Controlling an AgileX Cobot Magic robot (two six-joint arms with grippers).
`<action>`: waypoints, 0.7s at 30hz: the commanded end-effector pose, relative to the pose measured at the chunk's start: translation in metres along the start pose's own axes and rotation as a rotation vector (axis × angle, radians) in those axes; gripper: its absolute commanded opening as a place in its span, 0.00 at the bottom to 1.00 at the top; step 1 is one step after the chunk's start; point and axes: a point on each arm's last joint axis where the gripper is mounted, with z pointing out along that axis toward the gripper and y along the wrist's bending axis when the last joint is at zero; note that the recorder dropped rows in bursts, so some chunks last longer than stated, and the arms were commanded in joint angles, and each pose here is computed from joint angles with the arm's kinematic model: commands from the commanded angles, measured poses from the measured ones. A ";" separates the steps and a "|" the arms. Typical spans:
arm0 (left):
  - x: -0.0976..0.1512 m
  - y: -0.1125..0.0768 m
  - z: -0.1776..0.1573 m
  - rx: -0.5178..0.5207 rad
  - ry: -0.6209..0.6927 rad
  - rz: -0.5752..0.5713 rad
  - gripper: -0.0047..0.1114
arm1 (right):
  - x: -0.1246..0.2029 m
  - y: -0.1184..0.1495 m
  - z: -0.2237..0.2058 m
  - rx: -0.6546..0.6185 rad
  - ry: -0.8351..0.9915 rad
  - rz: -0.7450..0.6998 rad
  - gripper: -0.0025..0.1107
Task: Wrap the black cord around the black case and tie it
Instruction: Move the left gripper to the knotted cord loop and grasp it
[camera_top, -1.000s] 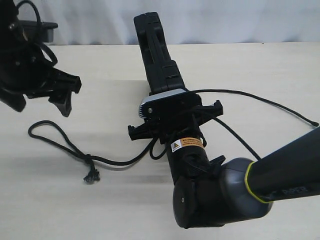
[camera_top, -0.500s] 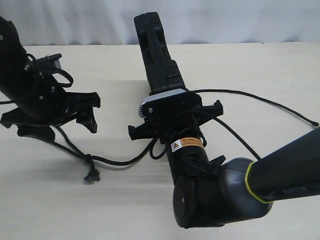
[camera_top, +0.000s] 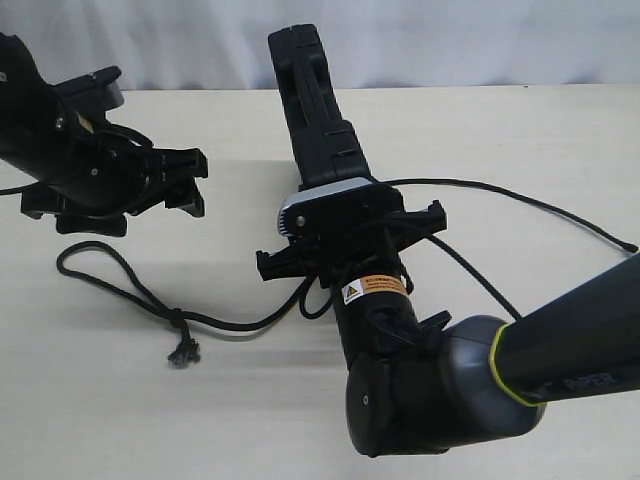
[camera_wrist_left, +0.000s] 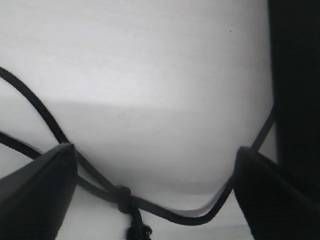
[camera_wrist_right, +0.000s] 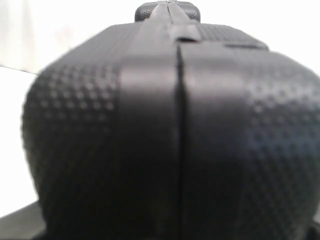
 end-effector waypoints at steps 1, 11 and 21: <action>-0.001 0.000 -0.001 0.005 -0.021 -0.006 0.71 | -0.002 -0.003 0.001 0.026 -0.013 -0.006 0.06; 0.021 0.006 0.011 -0.064 0.237 -0.117 0.71 | -0.002 -0.003 0.001 0.022 -0.016 -0.012 0.06; 0.030 0.020 0.074 -0.148 0.351 -0.169 0.66 | -0.003 -0.002 0.001 0.013 -0.021 -0.013 0.06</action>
